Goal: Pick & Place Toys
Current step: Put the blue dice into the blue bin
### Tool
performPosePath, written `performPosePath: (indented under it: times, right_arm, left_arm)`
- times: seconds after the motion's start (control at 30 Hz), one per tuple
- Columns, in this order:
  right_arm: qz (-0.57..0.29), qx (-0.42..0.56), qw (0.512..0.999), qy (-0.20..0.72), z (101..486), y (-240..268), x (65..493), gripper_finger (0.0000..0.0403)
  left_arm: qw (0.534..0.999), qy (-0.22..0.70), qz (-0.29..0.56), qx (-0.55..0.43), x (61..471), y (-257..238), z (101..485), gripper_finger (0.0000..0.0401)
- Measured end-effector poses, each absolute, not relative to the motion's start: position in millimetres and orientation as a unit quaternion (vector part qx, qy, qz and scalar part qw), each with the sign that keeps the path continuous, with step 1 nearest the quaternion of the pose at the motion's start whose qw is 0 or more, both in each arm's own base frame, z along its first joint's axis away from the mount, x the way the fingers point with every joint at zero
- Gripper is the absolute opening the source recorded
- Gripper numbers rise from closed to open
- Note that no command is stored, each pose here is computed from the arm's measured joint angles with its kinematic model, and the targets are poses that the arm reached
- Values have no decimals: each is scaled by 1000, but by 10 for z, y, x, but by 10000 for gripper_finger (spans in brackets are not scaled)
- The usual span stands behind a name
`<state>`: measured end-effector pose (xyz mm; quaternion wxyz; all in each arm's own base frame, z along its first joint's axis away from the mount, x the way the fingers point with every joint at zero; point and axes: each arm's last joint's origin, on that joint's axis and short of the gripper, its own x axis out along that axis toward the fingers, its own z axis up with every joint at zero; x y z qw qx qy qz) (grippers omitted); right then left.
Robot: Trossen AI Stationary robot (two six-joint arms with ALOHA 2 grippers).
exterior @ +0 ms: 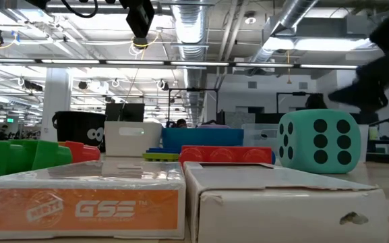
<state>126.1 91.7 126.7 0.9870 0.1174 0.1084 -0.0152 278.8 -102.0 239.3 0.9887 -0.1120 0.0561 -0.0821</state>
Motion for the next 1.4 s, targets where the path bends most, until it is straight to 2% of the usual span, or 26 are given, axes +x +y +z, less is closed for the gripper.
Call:
performPosePath:
  times: [0.6,1.07,1.4]
  right_arm:
    - [-51,74,988,123,1208,815,1253,311]
    - [-53,33,982,178,1103,747,1255,311]
    - [-49,18,983,178,1105,748,1256,311]
  left_arm:
    - [993,53,-8,-104,2832,-867,2380,13]
    - [993,54,-8,-104,2831,-868,2377,13]
    - [993,54,-9,-105,2831,-868,2377,13]
